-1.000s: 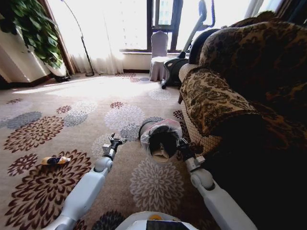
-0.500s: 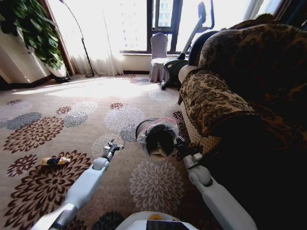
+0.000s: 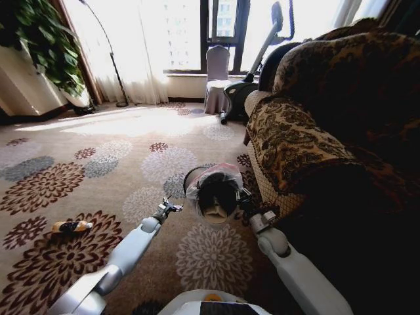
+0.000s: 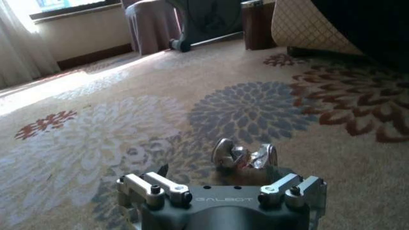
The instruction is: Pick up the trash from the ground and place it into the trash bin.
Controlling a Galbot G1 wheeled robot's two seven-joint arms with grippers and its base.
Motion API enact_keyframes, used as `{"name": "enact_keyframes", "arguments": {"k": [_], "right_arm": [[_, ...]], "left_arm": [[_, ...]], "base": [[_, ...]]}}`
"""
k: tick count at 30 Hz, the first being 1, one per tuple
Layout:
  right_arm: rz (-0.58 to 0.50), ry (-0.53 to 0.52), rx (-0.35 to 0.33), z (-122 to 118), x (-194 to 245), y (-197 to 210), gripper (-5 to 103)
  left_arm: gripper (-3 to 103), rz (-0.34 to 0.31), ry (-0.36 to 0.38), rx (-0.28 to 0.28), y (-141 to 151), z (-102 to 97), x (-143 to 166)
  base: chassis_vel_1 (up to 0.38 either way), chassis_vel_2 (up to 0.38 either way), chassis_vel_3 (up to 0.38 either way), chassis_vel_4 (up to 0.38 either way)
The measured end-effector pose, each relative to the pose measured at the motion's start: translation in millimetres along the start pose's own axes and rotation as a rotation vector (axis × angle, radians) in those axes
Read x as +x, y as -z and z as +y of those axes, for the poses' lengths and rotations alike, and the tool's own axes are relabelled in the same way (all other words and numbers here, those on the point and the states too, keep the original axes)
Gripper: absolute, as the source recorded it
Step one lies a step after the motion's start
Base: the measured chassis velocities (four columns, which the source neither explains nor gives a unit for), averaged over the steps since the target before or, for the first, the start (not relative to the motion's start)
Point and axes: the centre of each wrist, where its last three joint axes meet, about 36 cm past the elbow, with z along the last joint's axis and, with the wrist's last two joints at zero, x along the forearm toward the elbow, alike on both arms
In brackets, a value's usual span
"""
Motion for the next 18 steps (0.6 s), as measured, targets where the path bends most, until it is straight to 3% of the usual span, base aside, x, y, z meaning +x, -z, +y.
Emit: {"name": "enact_keyframes", "arguments": {"k": [7, 12, 18], "right_arm": [[0.000, 0.000, 0.004, -1, 3, -1, 0], [-0.001, 0.000, 0.011, -6, 4, 2, 0], [0.009, -0.007, 0.013, -11, 10, 3, 0]], "left_arm": [[100, 0.007, -0.043, 0.020, 3, -13.1, -13], [100, 0.005, -0.087, 0.001, 4, -32.8, -31], [100, 0.018, -0.097, 0.028, 9, -41.5, -52]], "base": [[-0.174, 0.174, 0.176, -0.162], [-0.010, -0.001, -0.002, -0.007], [0.026, -0.023, -0.034, 0.017]]}}
